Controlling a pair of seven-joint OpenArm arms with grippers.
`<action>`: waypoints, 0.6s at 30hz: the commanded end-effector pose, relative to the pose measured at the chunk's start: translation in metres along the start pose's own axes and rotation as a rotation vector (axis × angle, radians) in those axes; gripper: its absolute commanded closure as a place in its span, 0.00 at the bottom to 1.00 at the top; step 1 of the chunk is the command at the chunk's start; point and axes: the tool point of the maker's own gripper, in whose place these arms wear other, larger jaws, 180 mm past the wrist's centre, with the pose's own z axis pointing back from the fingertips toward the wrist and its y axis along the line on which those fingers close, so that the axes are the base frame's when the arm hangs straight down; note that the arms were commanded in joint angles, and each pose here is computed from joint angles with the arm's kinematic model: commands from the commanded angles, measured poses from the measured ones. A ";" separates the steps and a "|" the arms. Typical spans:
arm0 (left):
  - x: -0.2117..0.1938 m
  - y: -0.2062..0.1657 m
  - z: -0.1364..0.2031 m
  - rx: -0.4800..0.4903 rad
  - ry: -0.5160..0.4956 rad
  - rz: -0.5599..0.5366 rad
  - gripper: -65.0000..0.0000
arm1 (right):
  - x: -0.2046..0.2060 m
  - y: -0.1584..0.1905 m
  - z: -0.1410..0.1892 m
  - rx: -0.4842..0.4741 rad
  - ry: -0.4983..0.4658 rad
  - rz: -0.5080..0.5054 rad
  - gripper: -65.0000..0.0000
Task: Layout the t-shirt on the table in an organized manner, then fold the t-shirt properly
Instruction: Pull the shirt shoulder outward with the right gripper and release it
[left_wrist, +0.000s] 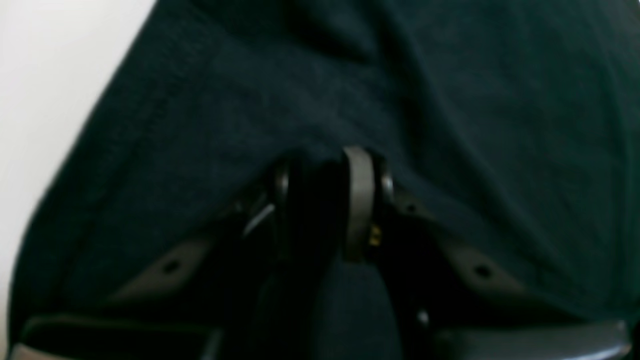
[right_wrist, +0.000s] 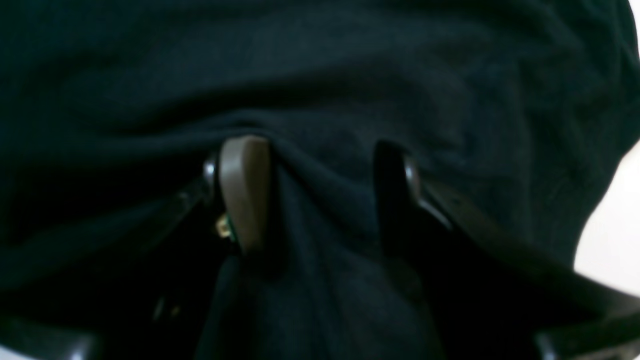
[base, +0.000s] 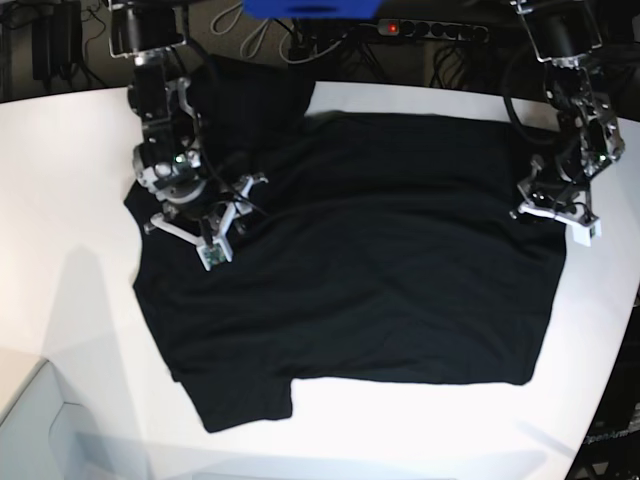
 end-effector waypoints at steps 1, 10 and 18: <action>0.007 -0.001 0.001 -0.001 -0.002 -0.007 0.78 | -0.009 -0.015 -0.001 -0.036 0.055 0.033 0.49; 0.020 -0.036 -0.008 -0.072 -0.037 0.025 0.78 | 0.009 -0.074 -0.027 -0.106 0.049 0.071 0.48; 0.033 -0.057 -0.010 -0.118 -0.064 0.038 0.78 | 0.025 -0.086 -0.019 -0.136 -0.004 0.091 0.48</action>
